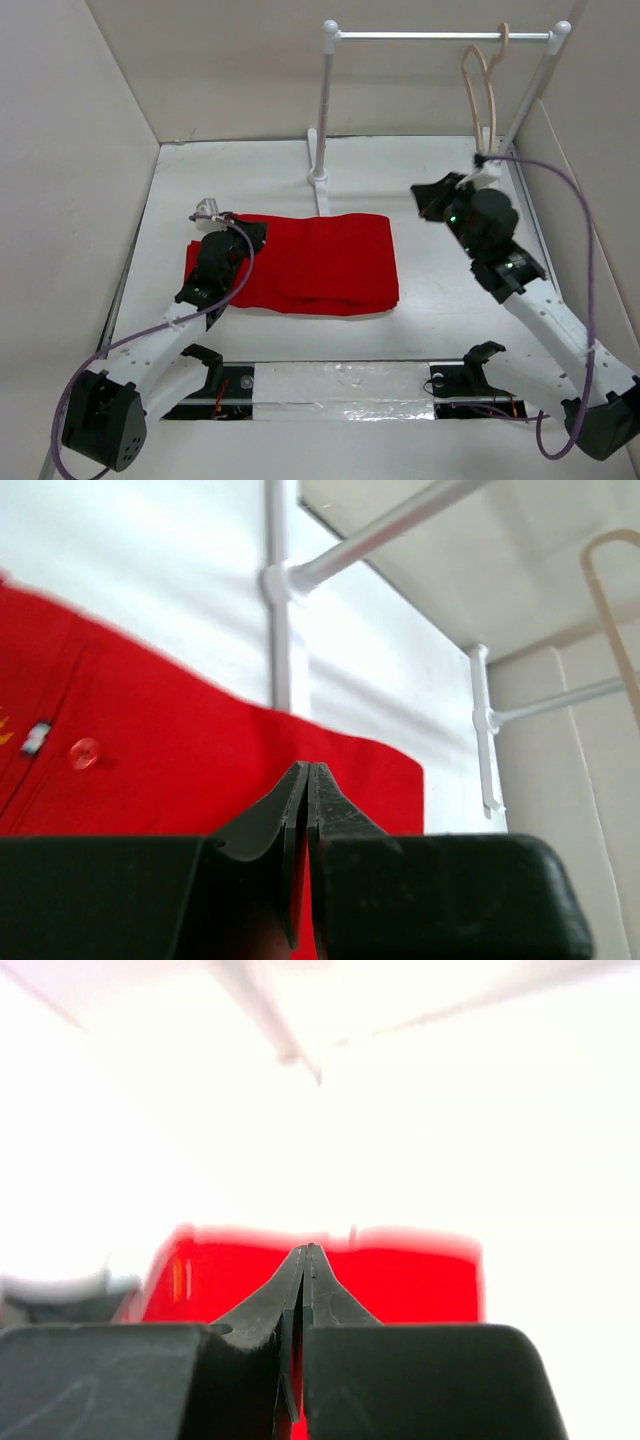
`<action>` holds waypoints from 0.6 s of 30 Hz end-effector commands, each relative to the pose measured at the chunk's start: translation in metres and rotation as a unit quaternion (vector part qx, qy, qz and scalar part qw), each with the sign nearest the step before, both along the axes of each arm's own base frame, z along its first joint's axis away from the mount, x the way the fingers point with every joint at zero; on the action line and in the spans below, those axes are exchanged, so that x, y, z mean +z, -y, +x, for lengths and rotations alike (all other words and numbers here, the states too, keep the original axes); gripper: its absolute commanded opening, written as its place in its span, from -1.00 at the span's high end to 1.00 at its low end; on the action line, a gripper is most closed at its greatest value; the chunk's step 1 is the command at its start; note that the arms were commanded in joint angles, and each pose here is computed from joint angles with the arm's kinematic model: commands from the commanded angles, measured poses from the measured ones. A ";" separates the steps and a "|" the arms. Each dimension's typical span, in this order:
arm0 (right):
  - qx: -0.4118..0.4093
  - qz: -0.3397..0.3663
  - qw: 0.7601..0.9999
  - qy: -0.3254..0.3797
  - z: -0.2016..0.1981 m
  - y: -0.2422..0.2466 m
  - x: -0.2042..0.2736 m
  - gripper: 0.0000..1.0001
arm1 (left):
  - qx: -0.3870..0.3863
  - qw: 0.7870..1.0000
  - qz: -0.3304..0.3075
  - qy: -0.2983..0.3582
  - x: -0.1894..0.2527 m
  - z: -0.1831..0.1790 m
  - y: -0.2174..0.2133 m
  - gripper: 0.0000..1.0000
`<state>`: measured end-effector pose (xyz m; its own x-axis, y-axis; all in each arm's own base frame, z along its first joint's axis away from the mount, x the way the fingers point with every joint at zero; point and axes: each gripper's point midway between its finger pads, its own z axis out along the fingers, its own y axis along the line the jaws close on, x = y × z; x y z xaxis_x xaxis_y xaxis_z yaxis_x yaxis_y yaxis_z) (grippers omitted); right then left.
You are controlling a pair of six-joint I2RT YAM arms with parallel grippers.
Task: Place the trousers on the hanger
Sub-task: Pick up the hanger from the clothesline.
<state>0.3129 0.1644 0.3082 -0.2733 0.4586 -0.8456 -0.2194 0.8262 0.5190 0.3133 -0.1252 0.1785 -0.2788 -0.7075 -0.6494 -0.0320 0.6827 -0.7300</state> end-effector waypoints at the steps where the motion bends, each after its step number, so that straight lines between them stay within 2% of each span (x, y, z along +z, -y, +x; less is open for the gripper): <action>1: -0.100 -0.041 0.990 0.088 0.013 0.067 0.088 1.00 | -0.074 0.995 0.005 0.073 0.045 0.009 0.034 1.00; 2: -0.116 -0.040 0.987 0.104 0.013 0.078 0.105 1.00 | -0.088 0.994 0.012 0.070 0.041 0.006 0.043 1.00; 3: -0.157 -0.045 0.981 0.102 0.023 0.096 0.111 0.85 | -0.087 0.992 0.017 0.086 0.052 0.008 0.050 1.00; 4: -0.184 -0.053 0.977 0.090 0.030 0.111 0.112 0.61 | -0.124 0.987 0.043 0.087 0.048 -0.002 0.080 1.00; 5: -0.225 -0.048 0.968 0.102 0.034 0.138 0.137 0.34 | -0.133 0.985 0.062 0.094 0.052 -0.006 0.093 1.00; 6: -0.234 -0.056 0.967 0.080 0.052 0.145 0.127 -0.18 | -0.112 0.985 0.082 0.104 0.064 -0.003 0.100 1.00; 8: -0.241 -0.066 0.966 0.060 0.069 0.161 0.122 -0.67 | -0.141 0.975 0.136 0.108 0.058 -0.017 0.133 1.00; 9: -0.223 -0.071 0.970 0.065 0.075 0.155 0.130 -0.70 | -0.128 0.975 0.146 0.111 0.062 -0.015 0.136 0.95; 10: -0.220 -0.084 0.971 0.029 0.095 0.156 0.107 -0.72 | -0.133 0.973 0.157 0.106 0.054 -0.015 0.141 0.75; 12: -0.216 -0.097 0.971 0.014 0.109 0.155 0.102 -0.73 | -0.141 0.972 0.155 0.110 0.050 -0.015 0.146 0.60; 13: -0.217 -0.109 0.970 -0.012 0.122 0.156 0.083 -0.73 | -0.143 0.971 0.155 0.109 0.049 -0.015 0.147 0.48; 17: -0.235 -0.125 0.963 -0.037 0.142 0.163 0.059 -0.60 | -0.159 0.968 0.162 0.108 0.051 -0.021 0.146 0.45; 18: -0.238 -0.130 0.962 -0.044 0.144 0.164 0.053 -0.49 | -0.152 0.969 0.165 0.106 0.047 -0.021 0.142 0.44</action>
<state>0.4616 0.0074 0.3537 -0.1635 0.3585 -0.9191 0.2310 0.9197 0.3176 0.2876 -0.2759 0.2009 -0.3523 -0.3320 -0.8750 0.3321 0.8298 -0.4485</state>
